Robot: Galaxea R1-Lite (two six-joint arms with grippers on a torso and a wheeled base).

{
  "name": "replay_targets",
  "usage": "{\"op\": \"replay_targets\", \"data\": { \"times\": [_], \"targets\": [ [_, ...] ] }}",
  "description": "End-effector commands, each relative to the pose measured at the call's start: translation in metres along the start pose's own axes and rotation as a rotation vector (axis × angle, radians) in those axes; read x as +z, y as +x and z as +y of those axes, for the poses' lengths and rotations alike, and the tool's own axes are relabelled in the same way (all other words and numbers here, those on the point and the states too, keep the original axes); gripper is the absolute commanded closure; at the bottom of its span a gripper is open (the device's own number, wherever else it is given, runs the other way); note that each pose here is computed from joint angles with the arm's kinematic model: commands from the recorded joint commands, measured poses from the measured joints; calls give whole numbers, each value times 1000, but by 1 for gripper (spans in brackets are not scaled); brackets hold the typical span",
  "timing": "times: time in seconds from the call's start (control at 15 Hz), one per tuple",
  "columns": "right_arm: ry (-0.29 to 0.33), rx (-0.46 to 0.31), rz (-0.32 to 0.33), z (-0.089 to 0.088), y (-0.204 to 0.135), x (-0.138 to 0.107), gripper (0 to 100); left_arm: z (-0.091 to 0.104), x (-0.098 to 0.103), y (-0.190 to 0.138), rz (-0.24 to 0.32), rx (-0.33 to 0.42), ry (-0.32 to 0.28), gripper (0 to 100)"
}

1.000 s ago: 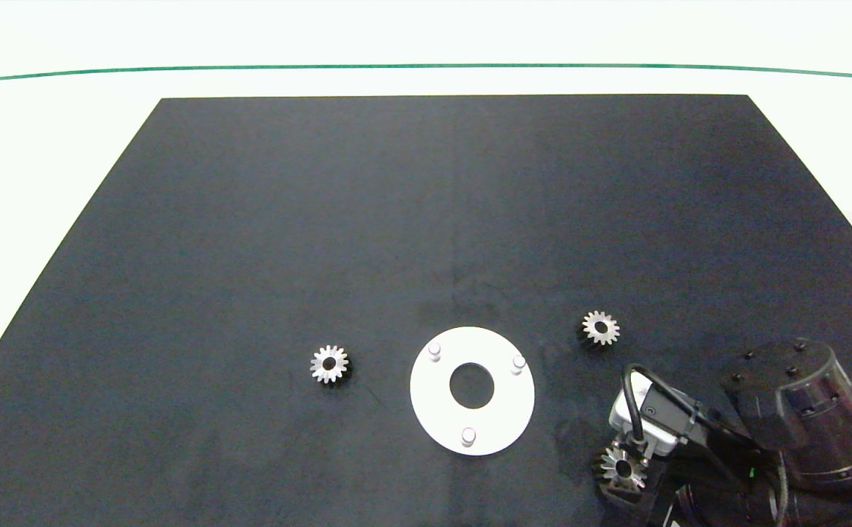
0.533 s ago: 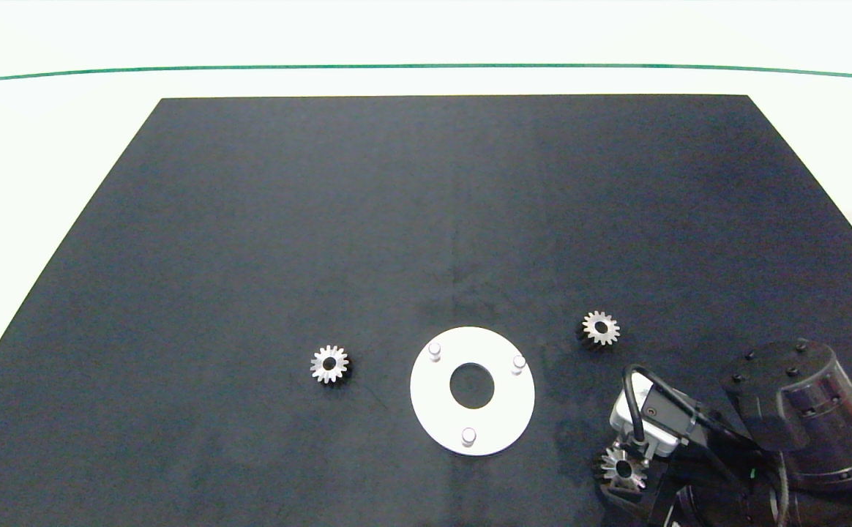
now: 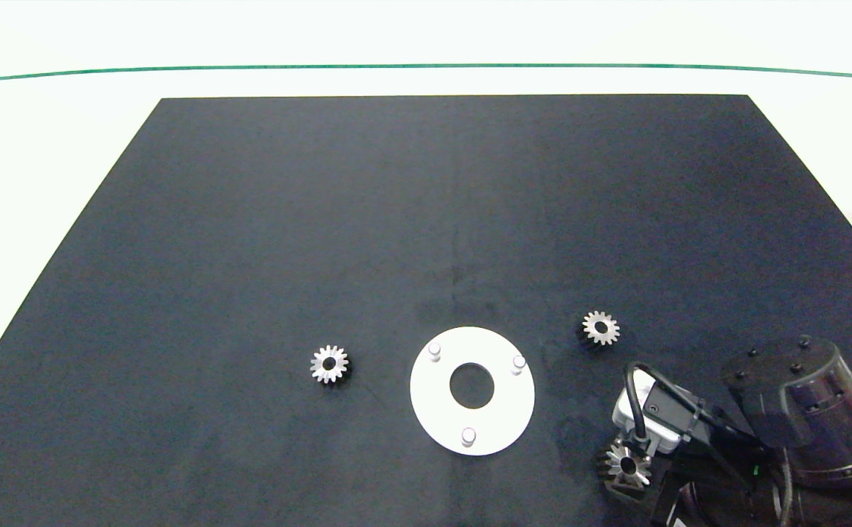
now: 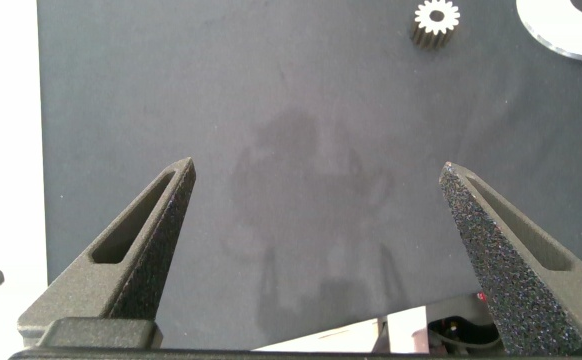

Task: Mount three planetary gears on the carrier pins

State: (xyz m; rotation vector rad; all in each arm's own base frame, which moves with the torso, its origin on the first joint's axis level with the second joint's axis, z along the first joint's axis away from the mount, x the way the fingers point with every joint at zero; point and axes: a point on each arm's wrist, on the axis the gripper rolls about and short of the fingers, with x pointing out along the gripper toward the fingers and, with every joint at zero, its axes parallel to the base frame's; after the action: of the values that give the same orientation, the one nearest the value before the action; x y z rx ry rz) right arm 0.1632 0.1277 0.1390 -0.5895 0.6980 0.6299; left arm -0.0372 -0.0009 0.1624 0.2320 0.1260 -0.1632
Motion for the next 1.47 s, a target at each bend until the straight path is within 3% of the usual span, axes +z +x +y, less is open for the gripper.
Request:
{"op": "replay_targets", "data": {
  "times": [0.07, 0.6, 0.87, 1.47],
  "targets": [
    [-3, -6, -19, -3, -9, 9, 84, 0, 0, 0, 3, -1, 1, 0],
    [-43, 24, -50, -5, -34, 44, 84, 0, 3, -1, -4, 2, 3, 0],
    [-97, 69, -54, 7, -37, 57, 84, 1, 5, 0, -16, 5, 3, 0],
    [-197, 94, -63, 41, -15, 94, 84, 2, 9, 1, -31, 12, 5, 0]
  ]
}}
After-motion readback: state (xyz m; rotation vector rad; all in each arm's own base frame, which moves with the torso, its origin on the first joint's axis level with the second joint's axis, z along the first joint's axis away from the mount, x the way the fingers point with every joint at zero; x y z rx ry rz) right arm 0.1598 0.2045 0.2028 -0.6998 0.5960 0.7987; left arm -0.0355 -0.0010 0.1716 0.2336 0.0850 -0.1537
